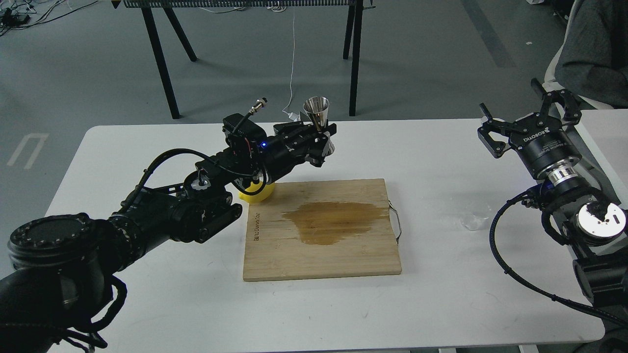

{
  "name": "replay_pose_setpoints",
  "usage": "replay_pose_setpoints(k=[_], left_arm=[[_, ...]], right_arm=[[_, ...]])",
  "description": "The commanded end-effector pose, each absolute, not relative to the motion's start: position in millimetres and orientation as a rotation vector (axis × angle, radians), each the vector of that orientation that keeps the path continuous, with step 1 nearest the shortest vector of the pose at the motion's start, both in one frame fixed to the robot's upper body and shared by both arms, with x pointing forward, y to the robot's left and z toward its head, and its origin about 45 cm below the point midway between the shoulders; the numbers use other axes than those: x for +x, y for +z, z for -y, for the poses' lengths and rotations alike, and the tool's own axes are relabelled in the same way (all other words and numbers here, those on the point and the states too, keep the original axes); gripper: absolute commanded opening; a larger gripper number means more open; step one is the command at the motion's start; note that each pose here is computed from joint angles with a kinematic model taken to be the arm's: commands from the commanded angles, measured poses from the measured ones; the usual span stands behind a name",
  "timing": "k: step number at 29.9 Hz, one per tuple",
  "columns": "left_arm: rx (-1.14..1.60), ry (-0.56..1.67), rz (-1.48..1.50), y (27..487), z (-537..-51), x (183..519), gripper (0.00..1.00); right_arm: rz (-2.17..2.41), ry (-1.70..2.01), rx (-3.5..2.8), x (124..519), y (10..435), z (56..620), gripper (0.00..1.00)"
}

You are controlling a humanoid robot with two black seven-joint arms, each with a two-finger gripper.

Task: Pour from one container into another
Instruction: 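Lift the jigger with the left gripper and carry it over the board, then lower the jigger onto the cutting board beside the stain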

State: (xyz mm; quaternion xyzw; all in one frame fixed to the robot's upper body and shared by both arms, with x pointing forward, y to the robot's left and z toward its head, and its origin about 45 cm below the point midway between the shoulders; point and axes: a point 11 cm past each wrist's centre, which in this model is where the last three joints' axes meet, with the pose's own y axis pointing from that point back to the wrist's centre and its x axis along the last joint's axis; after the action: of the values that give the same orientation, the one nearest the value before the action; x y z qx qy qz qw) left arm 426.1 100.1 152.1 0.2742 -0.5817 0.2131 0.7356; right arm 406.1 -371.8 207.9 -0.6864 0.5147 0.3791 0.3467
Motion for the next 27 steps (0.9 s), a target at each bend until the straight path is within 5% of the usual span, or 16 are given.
replay_pose_setpoints(k=[1, 27], left_arm=[[0.626, 0.405, 1.275, 128.5, -102.5, 409.6, 0.08], [0.66, 0.371, 1.197, 69.7, -118.9, 361.4, 0.09]], right_arm=[[-1.356, 0.989, -1.777, 404.3, 203.8, 376.3, 0.99], [-1.364, 0.996, -1.772, 402.8, 200.4, 377.3, 0.99]])
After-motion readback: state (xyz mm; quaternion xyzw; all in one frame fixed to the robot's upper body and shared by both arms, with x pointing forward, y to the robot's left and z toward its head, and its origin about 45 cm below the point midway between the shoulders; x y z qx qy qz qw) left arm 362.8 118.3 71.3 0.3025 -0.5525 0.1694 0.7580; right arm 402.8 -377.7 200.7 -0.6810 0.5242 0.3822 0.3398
